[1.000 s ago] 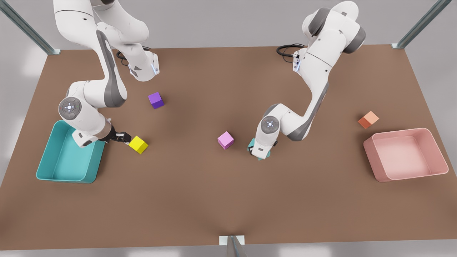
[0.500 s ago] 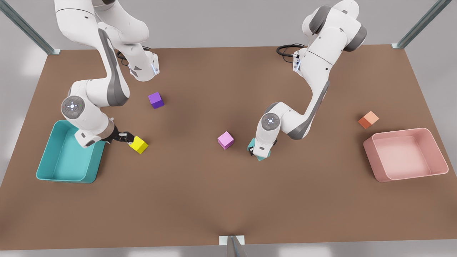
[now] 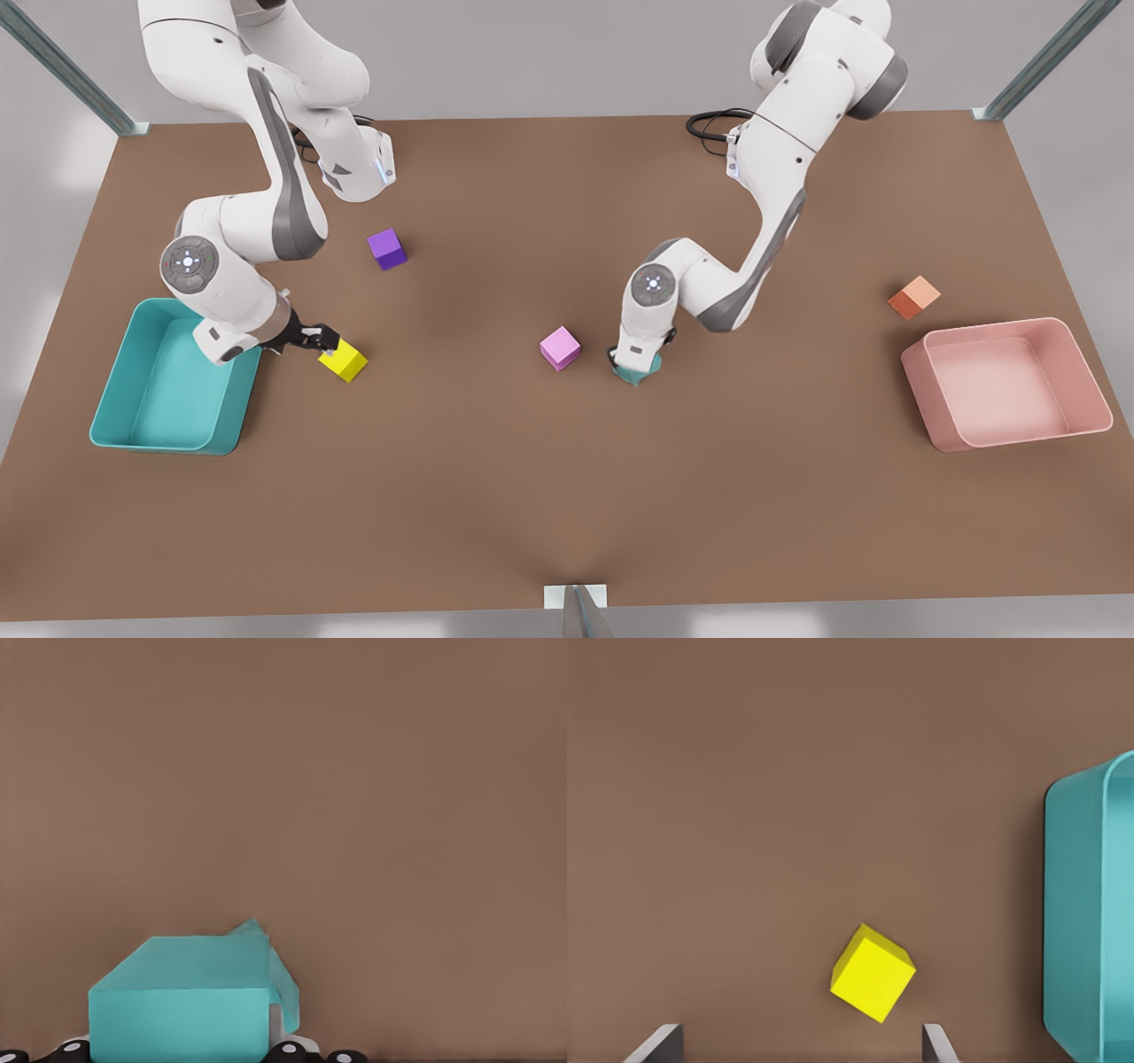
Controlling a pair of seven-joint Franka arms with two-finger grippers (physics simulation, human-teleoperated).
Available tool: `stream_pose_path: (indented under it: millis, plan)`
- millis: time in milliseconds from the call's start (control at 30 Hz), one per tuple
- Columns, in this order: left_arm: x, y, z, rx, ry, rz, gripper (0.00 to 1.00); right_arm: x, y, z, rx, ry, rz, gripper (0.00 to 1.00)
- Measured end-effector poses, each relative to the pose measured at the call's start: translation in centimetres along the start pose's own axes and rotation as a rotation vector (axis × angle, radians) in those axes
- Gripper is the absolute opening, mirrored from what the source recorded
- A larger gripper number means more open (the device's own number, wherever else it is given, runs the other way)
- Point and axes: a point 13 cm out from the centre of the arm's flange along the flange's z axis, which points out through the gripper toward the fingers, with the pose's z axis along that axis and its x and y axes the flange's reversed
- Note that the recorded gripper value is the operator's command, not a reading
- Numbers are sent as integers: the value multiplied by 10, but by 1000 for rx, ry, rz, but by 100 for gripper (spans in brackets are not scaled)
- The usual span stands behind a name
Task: Stack the two blue cubes on top of each other
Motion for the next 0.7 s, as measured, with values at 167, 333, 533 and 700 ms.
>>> stream_pose_path:
  millis: [167,333,533,700]
  plan:
    - [13,3,6,-14,12,1,44,-2,-4,-2,-1,-5,9,100]
    - [17,3,8,-17,15,-4,44,-4,3,-7,-1,-14,-2,100]
    - [13,2,6,-12,13,-17,44,-3,2,-5,1,-9,0,100]
    - [7,2,3,-4,9,-32,44,-2,3,-2,2,-3,-1,100]
